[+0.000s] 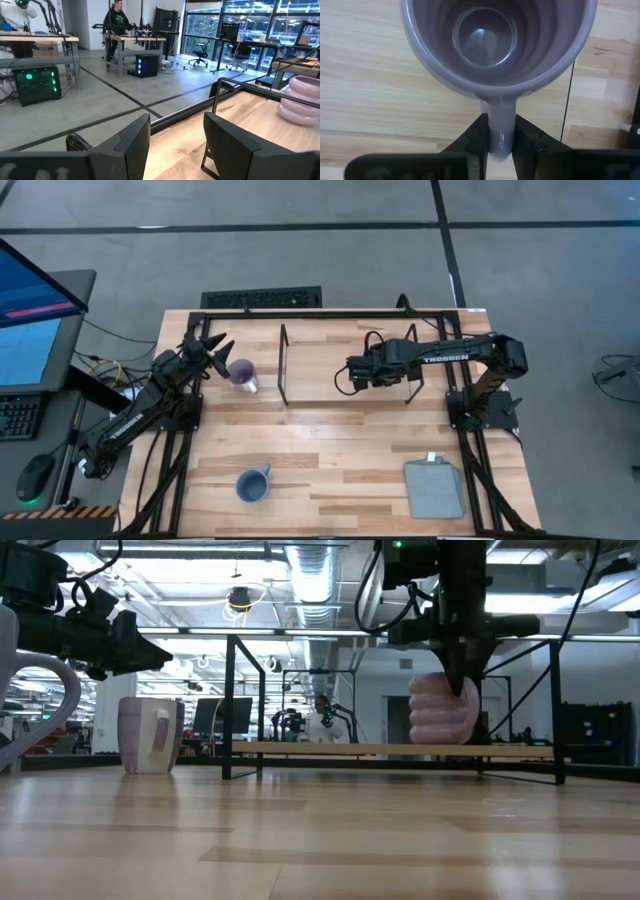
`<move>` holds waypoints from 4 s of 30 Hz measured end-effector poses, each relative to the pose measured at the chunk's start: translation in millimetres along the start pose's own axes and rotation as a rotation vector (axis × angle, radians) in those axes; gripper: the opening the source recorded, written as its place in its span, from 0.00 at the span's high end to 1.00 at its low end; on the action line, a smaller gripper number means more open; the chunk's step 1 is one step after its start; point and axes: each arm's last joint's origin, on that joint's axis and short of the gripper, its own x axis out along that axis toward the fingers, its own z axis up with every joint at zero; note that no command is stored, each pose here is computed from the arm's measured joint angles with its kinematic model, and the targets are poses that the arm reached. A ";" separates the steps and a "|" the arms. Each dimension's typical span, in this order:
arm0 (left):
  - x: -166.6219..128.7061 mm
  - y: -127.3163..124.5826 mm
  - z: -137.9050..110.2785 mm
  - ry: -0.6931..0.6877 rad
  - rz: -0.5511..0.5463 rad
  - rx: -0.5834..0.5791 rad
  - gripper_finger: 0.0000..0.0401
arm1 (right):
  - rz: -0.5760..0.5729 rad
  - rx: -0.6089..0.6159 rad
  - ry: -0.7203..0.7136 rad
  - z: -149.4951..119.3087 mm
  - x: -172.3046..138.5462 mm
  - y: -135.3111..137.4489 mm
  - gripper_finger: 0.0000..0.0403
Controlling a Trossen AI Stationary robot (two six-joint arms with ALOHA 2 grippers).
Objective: Stack small to large cups/mugs on shelf
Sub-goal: Put the violet mug on the shelf, then put the white and violet mug on the shelf
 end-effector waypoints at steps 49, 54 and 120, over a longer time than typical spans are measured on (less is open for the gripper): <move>0.0 0.0 0.1 -0.001 0.001 -0.004 0.56 | -0.002 0.052 0.030 -1.0 0.4 -0.5 0.61; 0.0 0.0 0.0 0.000 0.000 -0.004 0.56 | -0.005 0.050 0.076 -2.5 0.3 -1.5 0.59; 0.0 -0.1 0.9 -0.011 0.000 -0.003 0.56 | 0.613 -1.096 -0.383 -59.4 -165.8 -9.7 0.61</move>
